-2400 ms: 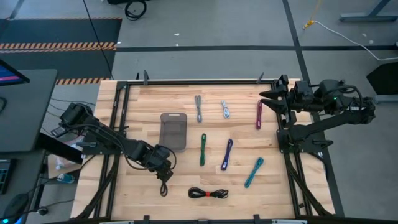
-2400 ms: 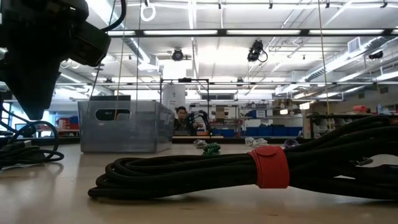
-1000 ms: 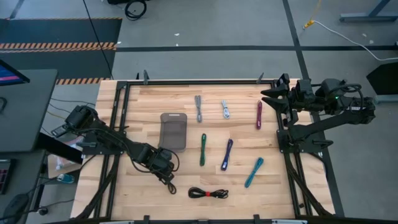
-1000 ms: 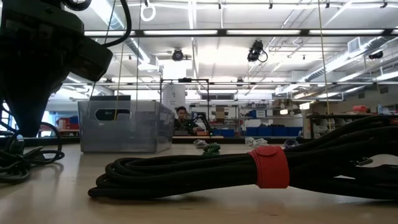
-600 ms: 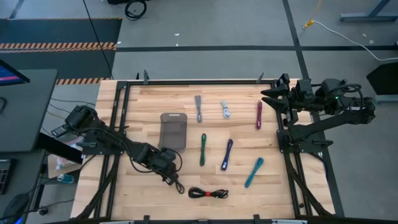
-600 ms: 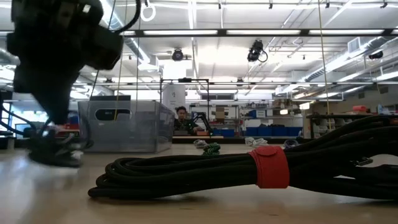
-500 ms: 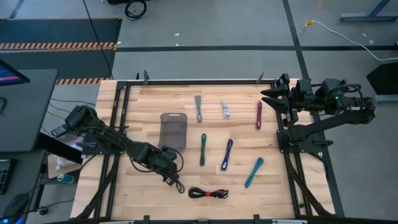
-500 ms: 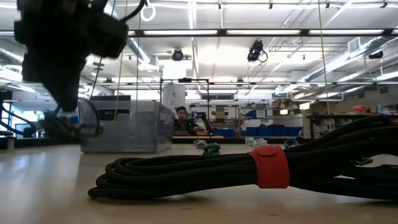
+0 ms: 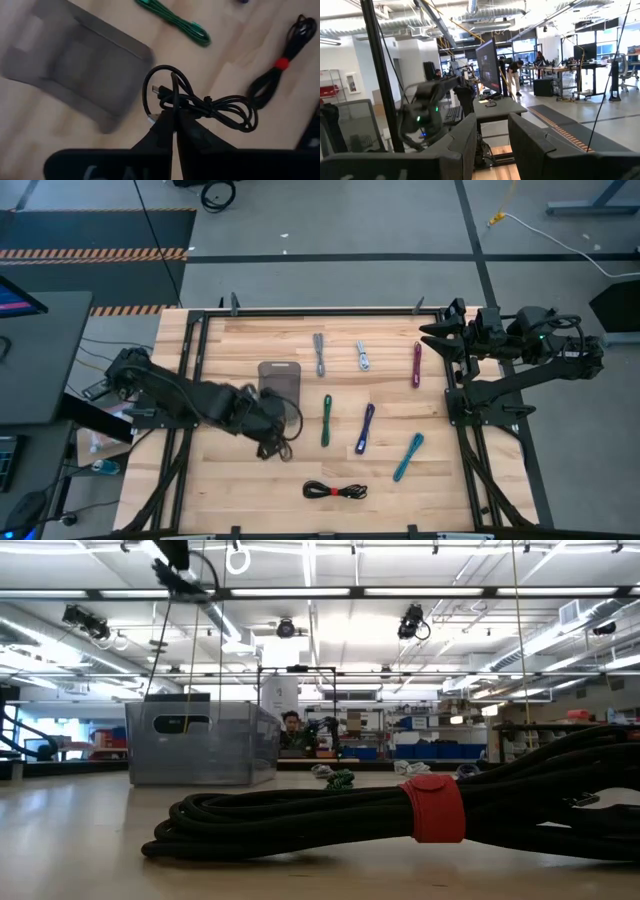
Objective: Pick and place USB-C Cables
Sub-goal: Put the black USB cable into the black bin
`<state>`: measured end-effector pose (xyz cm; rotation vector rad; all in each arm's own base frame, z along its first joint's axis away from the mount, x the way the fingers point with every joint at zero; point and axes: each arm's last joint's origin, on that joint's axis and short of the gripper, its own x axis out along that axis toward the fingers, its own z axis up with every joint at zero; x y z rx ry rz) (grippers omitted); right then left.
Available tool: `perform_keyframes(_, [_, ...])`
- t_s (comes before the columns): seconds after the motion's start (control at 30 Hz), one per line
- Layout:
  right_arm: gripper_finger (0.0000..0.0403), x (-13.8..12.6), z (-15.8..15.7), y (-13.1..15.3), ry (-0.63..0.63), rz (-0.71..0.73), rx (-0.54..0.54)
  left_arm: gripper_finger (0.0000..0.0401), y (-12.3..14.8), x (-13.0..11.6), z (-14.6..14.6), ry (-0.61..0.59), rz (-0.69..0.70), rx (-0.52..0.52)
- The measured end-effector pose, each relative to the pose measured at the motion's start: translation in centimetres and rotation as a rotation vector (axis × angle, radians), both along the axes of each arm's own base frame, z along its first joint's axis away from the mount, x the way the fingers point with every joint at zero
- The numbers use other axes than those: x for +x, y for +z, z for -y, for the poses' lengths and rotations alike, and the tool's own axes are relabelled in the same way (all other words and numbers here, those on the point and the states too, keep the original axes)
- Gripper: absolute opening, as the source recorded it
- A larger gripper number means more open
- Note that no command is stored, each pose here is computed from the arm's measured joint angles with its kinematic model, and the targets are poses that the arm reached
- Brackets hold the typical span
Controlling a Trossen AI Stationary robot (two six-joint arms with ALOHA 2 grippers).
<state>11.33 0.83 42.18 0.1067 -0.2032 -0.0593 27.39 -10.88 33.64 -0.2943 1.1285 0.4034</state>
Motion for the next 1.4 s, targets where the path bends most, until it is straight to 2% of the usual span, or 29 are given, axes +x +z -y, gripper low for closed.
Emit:
perform_keyframes(0.13, [0.0119, 0.0, 0.0, 0.0, 0.001, 0.0, 0.007, 0.0009, 2.6, -0.4, -2.0, -0.093, -0.051, 0.079])
perform_keyframes(0.33, [0.0119, 0.0, 0.0, 0.0, 0.002, 0.0, 0.01, 0.0009, 5.2, -0.1, -5.2, -0.182, -0.042, 0.179])
perform_keyframes(0.7, [0.0119, 0.0, 0.0, 0.0, 0.006, 0.001, 0.029, 0.0009, 5.9, 0.5, -11.5, -0.26, -0.113, 0.284])
perform_keyframes(1.13, [0.0119, 0.0, 0.0, 0.0, 0.005, 0.001, 0.028, 0.0008, 5.6, 0.8, -17.7, -0.296, -0.078, 0.239])
perform_keyframes(1.27, [0.0119, 0.0, 0.0, 0.0, 0.005, 0.001, 0.027, 0.0008, 4.1, 0.8, -18.9, -0.311, -0.092, 0.175])
perform_keyframes(1.4, [0.0119, 0.0, 0.0, 0.0, 0.005, 0.001, 0.026, 0.0008, 1.3, 1.3, -19.6, -0.319, -0.117, 0.132])
